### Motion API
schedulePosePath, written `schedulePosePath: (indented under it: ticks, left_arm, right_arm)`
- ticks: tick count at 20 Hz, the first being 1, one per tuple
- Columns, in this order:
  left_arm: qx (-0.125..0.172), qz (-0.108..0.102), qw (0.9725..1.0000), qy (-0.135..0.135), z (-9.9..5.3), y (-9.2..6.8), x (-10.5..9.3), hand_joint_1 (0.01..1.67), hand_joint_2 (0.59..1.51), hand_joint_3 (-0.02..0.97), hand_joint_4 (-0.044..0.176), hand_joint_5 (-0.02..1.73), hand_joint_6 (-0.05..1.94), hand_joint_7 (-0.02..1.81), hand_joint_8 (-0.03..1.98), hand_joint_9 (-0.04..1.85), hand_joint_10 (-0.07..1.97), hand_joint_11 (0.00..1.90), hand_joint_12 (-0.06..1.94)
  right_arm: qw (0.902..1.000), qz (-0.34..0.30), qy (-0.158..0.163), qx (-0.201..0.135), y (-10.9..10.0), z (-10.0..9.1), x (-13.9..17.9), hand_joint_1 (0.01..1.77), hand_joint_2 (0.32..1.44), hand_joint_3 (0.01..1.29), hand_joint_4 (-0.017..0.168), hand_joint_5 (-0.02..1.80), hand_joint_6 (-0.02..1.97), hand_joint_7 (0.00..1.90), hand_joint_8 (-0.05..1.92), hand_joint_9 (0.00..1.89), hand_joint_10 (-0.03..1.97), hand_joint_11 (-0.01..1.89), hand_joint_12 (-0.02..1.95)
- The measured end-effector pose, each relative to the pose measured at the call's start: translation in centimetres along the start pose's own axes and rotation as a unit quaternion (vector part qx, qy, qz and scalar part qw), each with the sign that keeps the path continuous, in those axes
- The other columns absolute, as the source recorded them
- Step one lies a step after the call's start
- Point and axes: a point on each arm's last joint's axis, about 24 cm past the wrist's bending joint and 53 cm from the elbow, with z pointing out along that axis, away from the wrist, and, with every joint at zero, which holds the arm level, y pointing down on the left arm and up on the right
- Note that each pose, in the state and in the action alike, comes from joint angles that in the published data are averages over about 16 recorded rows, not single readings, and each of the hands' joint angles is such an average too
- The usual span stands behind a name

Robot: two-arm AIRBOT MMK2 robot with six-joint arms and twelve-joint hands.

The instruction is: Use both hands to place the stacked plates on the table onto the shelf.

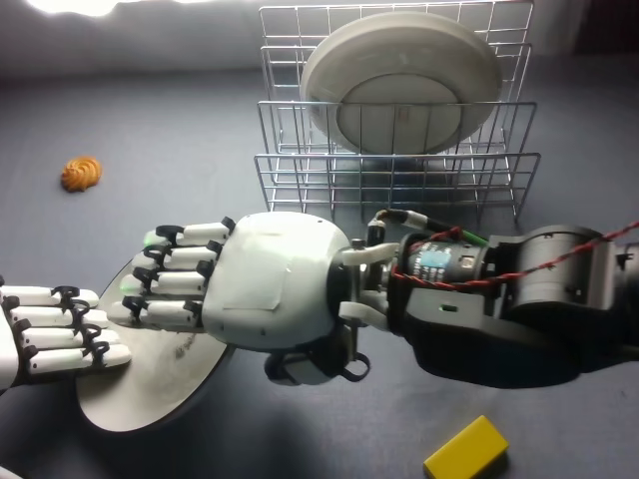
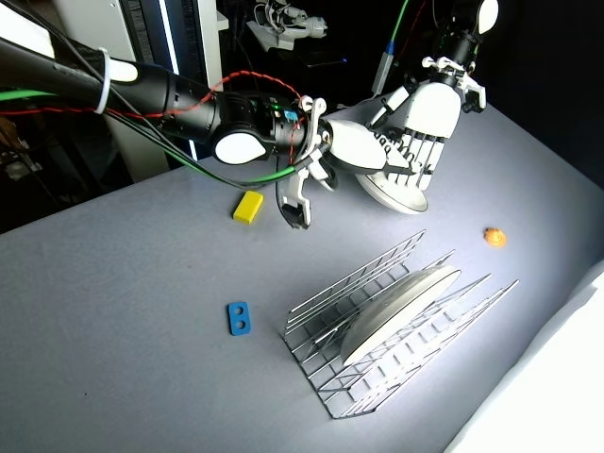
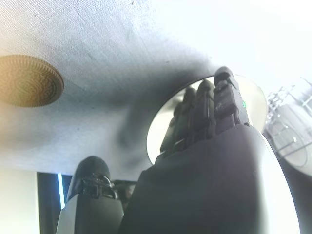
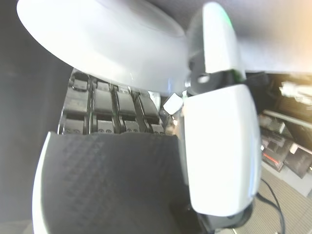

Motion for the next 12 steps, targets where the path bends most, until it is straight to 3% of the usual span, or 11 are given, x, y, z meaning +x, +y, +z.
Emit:
schedulePosePath:
  ticks: [7, 12]
  left_arm:
    - [0.000, -0.003, 1.0000, 0.000, 0.0, 0.0, 0.1, 0.02, 1.118, 0.013, -0.013, -0.01, -0.04, 0.03, 0.00, 0.01, 0.00, 0.01, -0.03]
    - [0.000, -0.004, 1.0000, 0.000, 0.0, 0.0, 0.1, 0.02, 1.118, 0.013, -0.013, -0.01, -0.04, 0.03, 0.00, 0.00, 0.00, 0.01, -0.03]
  right_arm:
    - [1.0000, -0.007, -0.001, 0.004, -0.6, 1.3, 0.4, 1.24, 1.03, 0.02, 0.001, 0.16, 0.04, 0.13, 0.02, 0.14, 0.03, 0.02, 0.57]
    - [0.9999, -0.013, -0.003, 0.002, -0.5, 1.9, 0.5, 1.24, 1.07, 0.02, 0.000, 0.33, 0.04, 0.32, 0.02, 0.32, 0.06, 0.07, 0.96]
